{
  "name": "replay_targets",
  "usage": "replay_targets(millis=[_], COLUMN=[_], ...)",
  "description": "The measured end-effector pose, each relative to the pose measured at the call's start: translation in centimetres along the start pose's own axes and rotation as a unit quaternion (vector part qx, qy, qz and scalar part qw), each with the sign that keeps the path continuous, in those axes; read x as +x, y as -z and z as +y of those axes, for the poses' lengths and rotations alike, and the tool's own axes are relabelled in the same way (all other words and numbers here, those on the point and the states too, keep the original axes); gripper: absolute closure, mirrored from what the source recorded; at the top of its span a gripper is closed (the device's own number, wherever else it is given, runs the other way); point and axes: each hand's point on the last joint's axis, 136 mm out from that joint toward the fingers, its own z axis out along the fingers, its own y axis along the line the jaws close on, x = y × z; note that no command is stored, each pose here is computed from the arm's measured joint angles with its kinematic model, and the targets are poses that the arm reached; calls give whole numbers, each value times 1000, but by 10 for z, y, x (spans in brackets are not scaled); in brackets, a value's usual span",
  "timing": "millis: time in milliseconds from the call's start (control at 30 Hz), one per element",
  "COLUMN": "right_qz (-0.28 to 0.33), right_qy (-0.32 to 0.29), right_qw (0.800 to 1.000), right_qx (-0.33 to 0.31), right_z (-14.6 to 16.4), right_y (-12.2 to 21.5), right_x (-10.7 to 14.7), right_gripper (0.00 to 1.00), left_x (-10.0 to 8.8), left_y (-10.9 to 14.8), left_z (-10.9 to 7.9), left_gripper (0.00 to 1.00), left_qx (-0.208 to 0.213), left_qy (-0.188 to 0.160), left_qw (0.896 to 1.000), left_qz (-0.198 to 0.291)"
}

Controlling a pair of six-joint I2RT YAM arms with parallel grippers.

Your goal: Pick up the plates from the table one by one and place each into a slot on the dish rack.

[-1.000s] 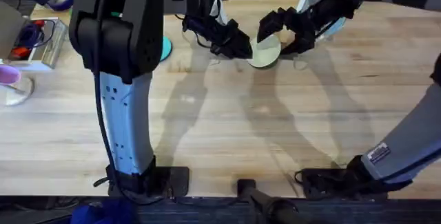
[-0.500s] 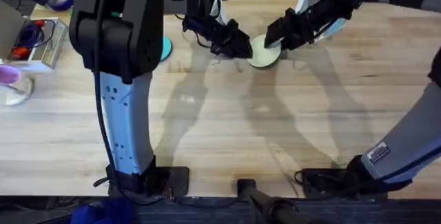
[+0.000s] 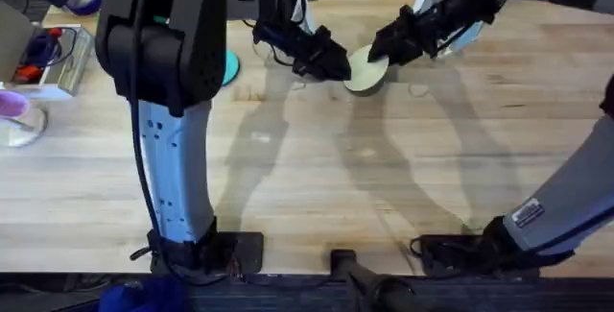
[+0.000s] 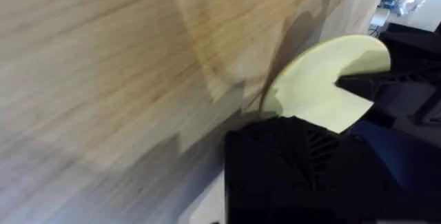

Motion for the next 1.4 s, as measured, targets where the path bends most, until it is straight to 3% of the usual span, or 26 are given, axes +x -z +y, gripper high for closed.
replay_targets(millis=[200,367,600,767,1067,1400], right_qz=[0,0,-21,-50,-130,-235], right_qy=[24,47,85,127,212,267], right_qw=[1000,999,996,989,964,927], right_qx=[0,-2,35,63,93,117], right_z=[0,3,6,14,43,61], right_y=[0,2,24,56,128,212], right_x=[0,1,1,3,9,19], right_gripper=[970,970,970,970,970,970], left_x=[-1,-10,-16,-1,37,66], left_y=[2,15,73,108,148,180], left_z=[-2,-7,-51,-74,-77,-96], left_gripper=[960,961,961,961,961,961], left_qx=[-14,-88,-145,-185,-268,-298], left_qy=[-9,-50,-112,-136,-139,-151], left_qw=[1000,994,976,963,943,929], left_qz=[-4,-40,-116,-142,-140,-161])
